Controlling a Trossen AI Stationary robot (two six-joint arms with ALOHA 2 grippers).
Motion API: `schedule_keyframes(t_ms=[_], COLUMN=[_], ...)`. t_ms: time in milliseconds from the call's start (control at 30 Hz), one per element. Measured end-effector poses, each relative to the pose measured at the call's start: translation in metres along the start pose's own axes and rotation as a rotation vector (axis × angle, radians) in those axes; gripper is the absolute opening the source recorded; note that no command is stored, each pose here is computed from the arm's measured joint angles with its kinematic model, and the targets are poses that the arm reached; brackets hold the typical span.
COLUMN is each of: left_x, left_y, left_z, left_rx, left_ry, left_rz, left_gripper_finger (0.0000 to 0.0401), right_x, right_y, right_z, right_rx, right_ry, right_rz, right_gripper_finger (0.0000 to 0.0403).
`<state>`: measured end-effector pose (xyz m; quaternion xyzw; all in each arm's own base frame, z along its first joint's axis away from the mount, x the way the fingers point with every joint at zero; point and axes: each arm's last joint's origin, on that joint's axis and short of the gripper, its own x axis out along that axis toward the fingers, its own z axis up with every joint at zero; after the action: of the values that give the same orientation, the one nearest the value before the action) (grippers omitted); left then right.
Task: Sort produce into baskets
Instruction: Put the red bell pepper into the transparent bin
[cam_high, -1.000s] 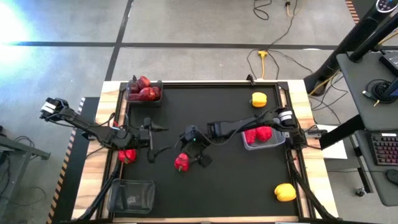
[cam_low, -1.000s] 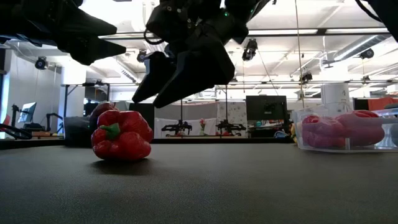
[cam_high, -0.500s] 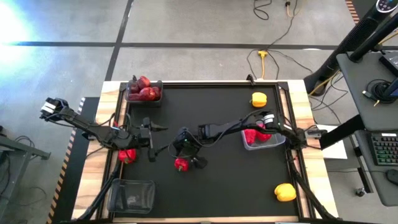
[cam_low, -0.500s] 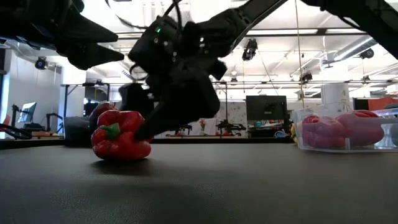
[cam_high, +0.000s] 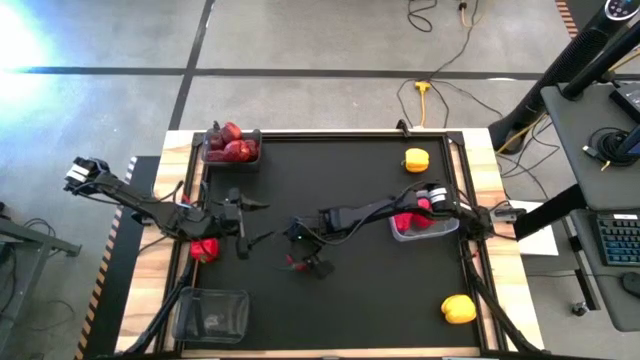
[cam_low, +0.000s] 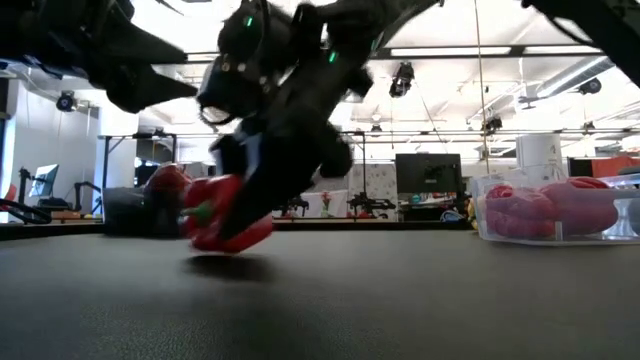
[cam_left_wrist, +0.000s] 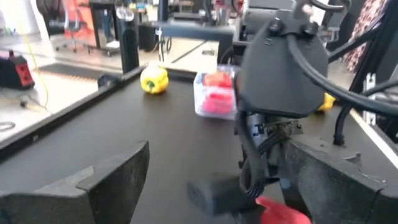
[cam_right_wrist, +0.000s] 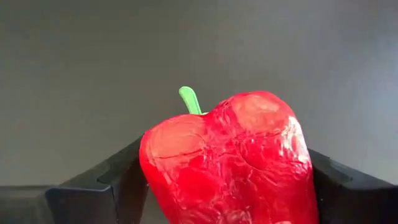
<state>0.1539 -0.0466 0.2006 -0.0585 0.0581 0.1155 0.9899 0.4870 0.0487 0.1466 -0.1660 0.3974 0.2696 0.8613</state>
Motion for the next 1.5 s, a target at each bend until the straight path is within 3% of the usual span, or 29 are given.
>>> schedule_keyframes(t_ms=[200,367,533,700,833,1100,1200,1500], left_x=[-0.003,-0.004,-0.004,-0.003,-0.003,-0.003,-0.003,-0.002], left_y=[0.0,-0.001,-0.002,-0.002,-0.002,-0.002,-0.002,-0.003], left_z=[0.013,0.021,0.024,0.024,0.024,0.024,0.024,0.023], left_rx=[0.03,0.08,0.103,0.081,0.038,0.03,0.03,0.042], left_ry=[-0.11,-0.181,-0.213,-0.216,-0.215,-0.215,-0.215,-0.207], left_rz=[-0.016,-0.016,-0.013,-0.016,-0.021,-0.029,-0.029,-0.028], left_gripper_finger=[0.0359,0.0359,0.0359,0.0359,0.0359,0.0359,0.0359,0.0359], right_x=[-0.056,-0.092,-0.147,-0.198,-0.224,-0.237,-0.239,-0.223], right_y=[0.046,0.097,0.142,0.174,0.185,0.194,0.193,0.174], right_z=[0.023,0.007,-0.016,-0.061,-0.102,-0.156,-0.166,-0.172], right_rx=[0.187,0.378,0.621,0.894,1.114,1.374,1.437,1.475], right_ry=[0.239,0.44,0.419,0.409,0.41,0.433,0.491,0.667], right_rz=[-0.13,-0.359,-0.611,-0.788,-0.902,-0.957,-1.004,-0.947], right_gripper_finger=[0.028,0.0281,0.0286,0.0286,0.0285,0.0288,0.0289,0.029])
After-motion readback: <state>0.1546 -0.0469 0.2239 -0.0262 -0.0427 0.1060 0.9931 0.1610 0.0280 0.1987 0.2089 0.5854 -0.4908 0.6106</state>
